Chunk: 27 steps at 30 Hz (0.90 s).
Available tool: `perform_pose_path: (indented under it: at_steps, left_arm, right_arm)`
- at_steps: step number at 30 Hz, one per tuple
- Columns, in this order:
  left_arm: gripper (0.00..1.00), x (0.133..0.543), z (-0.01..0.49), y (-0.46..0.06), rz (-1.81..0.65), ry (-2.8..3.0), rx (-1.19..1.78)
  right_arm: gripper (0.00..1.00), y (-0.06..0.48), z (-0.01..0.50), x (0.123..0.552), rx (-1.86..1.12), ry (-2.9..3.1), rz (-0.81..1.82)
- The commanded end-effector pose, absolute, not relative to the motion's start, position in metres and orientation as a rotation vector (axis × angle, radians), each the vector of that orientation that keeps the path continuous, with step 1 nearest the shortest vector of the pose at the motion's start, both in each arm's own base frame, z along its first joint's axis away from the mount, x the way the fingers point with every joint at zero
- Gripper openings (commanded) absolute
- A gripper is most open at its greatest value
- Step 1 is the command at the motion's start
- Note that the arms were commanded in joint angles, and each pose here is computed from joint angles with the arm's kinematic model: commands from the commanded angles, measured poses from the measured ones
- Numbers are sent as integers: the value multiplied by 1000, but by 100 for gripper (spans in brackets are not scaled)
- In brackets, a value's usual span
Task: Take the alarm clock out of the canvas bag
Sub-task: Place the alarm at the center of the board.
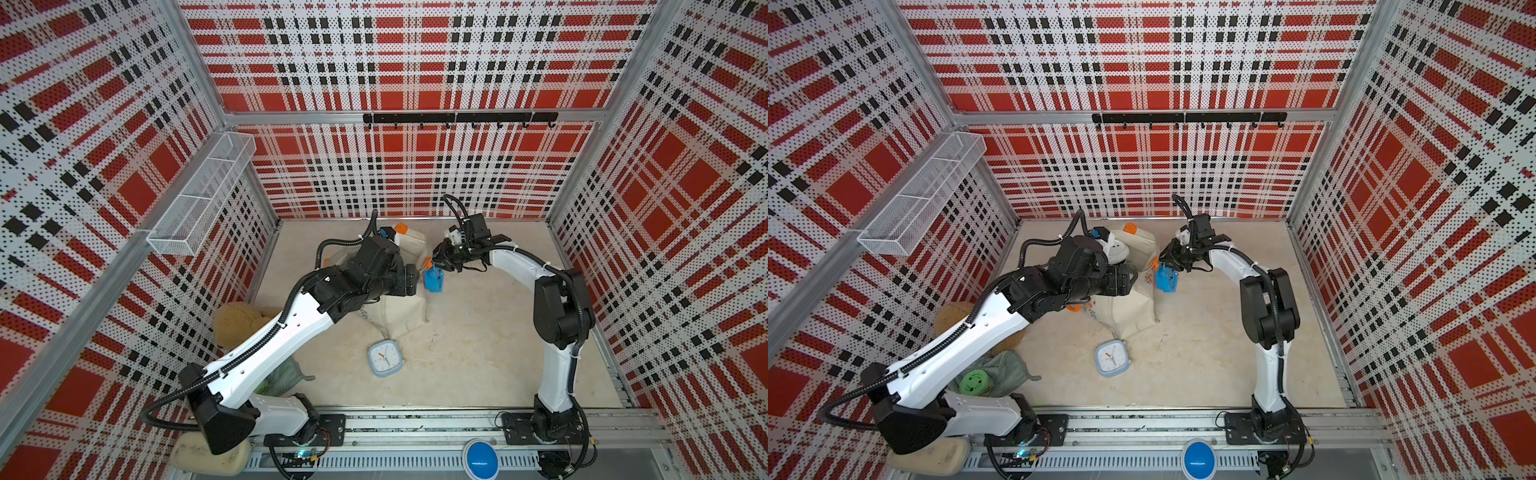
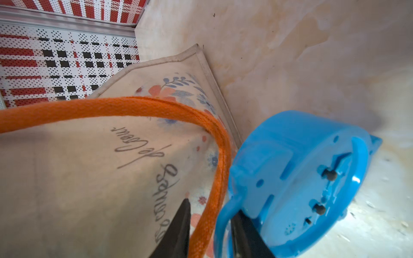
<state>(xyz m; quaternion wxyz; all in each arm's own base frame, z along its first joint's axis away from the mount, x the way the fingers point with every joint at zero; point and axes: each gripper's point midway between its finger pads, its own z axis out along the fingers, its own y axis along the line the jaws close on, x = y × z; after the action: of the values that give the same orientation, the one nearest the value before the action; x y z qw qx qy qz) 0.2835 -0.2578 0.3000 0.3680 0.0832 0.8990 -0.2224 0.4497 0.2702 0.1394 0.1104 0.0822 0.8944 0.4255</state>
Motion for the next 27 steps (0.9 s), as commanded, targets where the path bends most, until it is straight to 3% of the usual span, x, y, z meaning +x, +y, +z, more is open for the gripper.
perform_pose_path:
  at_steps: [1, 15, 27]
  left_arm:
    - [78, 284, 316, -259, -589, 2265, 194]
    - [78, 286, 319, -266, -610, 2259, 194]
    - [78, 285, 320, -277, -624, 2262, 216]
  right_arm:
    - [34, 254, 132, 445, 256, 2649, 1126]
    - [37, 212, 117, 413, 282, 2756, 816]
    - [37, 191, 95, 389, 308, 2811, 743]
